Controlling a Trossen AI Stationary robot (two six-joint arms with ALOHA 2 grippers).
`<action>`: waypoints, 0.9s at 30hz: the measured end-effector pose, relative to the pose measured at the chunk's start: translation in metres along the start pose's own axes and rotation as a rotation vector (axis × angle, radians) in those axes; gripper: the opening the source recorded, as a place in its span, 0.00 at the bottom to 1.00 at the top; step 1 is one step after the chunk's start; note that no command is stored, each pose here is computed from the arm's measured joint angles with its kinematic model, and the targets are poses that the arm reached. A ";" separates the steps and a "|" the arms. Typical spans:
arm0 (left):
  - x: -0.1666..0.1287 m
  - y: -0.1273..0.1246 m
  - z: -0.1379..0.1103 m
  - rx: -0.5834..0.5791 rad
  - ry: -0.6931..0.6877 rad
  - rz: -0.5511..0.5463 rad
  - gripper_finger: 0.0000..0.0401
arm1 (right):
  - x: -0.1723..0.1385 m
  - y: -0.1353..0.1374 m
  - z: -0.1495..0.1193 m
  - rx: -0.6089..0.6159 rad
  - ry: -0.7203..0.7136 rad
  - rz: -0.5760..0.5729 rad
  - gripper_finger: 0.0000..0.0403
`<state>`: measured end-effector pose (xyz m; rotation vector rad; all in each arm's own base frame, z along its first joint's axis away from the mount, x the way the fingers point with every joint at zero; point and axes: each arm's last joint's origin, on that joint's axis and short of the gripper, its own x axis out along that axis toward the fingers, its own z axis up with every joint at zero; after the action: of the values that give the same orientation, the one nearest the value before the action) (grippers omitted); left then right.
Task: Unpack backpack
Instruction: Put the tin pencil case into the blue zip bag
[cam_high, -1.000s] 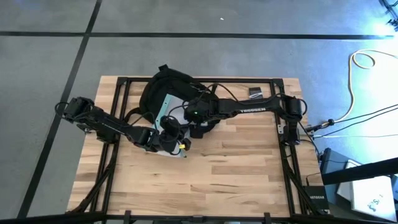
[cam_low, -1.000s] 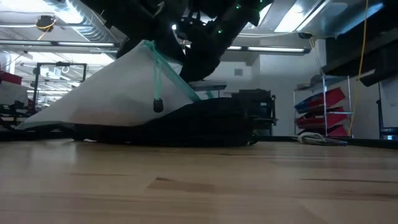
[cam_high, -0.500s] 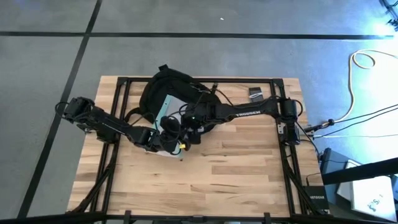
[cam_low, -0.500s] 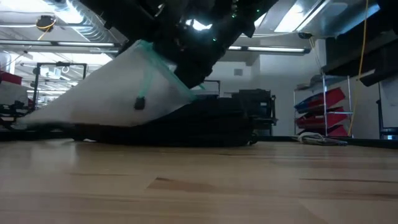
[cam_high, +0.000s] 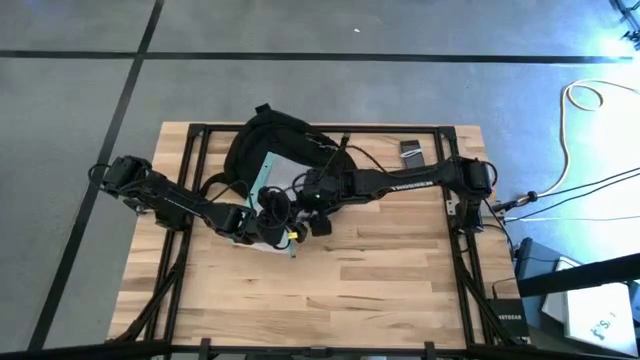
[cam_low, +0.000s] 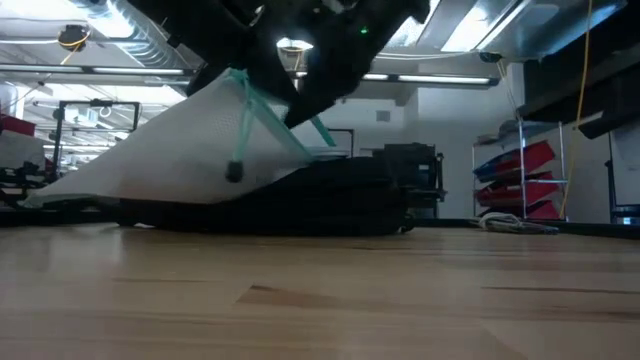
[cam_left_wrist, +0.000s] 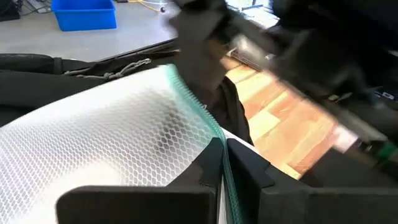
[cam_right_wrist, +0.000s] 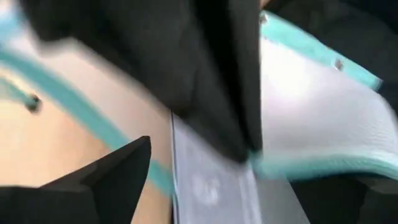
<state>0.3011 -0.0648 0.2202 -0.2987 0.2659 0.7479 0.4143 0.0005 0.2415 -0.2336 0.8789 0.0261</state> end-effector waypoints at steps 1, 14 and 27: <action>0.000 0.000 0.000 0.001 0.000 0.000 0.01 | -0.005 0.004 -0.001 -0.019 0.032 -0.022 0.81; 0.000 0.000 0.000 0.001 0.000 0.002 0.01 | -0.013 0.078 -0.033 -0.422 0.306 -0.375 0.74; 0.000 0.000 0.000 0.002 -0.001 0.005 0.01 | 0.023 0.090 -0.068 -0.428 0.073 -0.575 0.67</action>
<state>0.3009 -0.0644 0.2199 -0.2960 0.2661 0.7524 0.3664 0.0717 0.1648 -0.8847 0.8452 -0.3340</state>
